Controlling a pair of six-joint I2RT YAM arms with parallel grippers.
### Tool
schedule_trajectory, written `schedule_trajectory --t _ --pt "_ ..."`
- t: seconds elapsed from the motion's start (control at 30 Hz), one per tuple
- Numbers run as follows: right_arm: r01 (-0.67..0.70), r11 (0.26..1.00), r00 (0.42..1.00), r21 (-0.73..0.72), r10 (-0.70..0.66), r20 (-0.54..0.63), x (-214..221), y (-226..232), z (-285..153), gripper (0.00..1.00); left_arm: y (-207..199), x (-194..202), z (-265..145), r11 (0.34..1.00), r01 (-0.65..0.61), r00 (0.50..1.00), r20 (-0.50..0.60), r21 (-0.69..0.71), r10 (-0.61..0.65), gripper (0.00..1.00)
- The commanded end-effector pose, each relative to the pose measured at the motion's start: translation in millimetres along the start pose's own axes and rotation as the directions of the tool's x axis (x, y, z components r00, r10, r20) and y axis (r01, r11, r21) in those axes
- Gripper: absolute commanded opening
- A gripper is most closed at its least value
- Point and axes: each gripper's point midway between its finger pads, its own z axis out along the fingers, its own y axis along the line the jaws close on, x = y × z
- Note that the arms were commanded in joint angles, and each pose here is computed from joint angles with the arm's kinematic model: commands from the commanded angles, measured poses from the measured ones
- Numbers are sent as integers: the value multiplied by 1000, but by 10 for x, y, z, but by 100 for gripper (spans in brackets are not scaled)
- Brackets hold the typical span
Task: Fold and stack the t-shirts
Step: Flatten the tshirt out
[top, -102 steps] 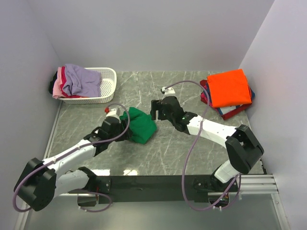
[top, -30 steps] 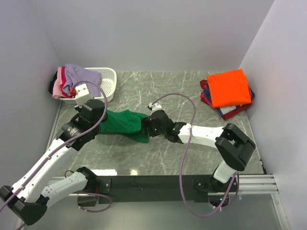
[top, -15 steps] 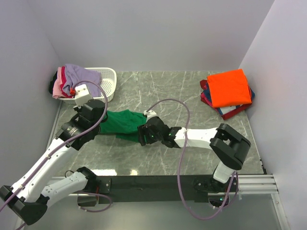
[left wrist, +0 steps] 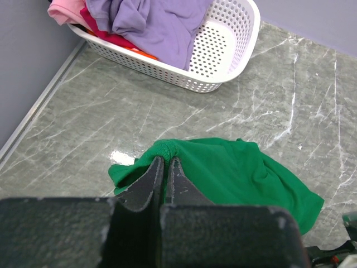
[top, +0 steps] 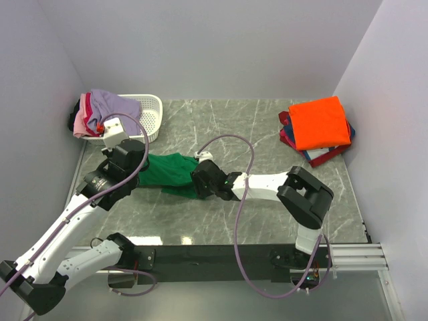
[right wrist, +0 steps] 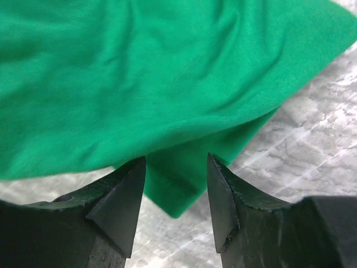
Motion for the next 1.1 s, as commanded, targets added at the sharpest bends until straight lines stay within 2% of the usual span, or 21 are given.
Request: schedule_trajectory --t 0.0,0.3,0.4,0.43,0.5,0.53,0.63,0.77,0.93,0.97,1.0,1.07 --pt "29 997 1000 69 -28 -13 16 -86 36 54 6 -254 -72 999 51 997 59 14 -52 0" --pt "56 995 996 86 -50 -73 204 -97 67 53 -23 -258 -72 998 52 997 57 28 -53 0" --pt "63 994 993 84 -54 -106 283 -93 119 39 -23 -254 -70 998 52 997 56 29 -53 0" --pt "61 994 992 88 -51 -115 304 -104 134 26 -32 -250 -72 998 51 997 55 33 -53 0" --pt "61 994 991 89 -50 -127 338 -106 160 14 -38 -254 -72 998 53 997 55 36 -55 0" --pt "56 994 991 93 -44 -127 340 -116 162 1 -42 -249 -70 998 52 997 54 36 -54 0" --pt "50 991 993 121 -36 -114 305 -178 143 0 -44 -247 -64 998 51 997 55 35 -53 0" --pt "41 979 998 201 -29 -64 79 -408 -89 0 -48 -278 -67 998 60 996 61 35 -62 0" --pt "-44 948 987 316 -8 161 -618 -910 -835 0 -158 -433 -20 993 97 988 113 59 -104 0" --pt "-68 930 985 361 5 173 -668 -1111 -955 0 -240 -514 11 989 120 982 138 83 -131 1" --pt "-103 923 974 371 18 225 -799 -1209 -1148 0 -308 -515 50 987 117 983 127 106 -130 0" --pt "-131 893 968 430 23 248 -824 -1453 -1342 0 -499 -538 139 981 126 983 115 145 -143 0"
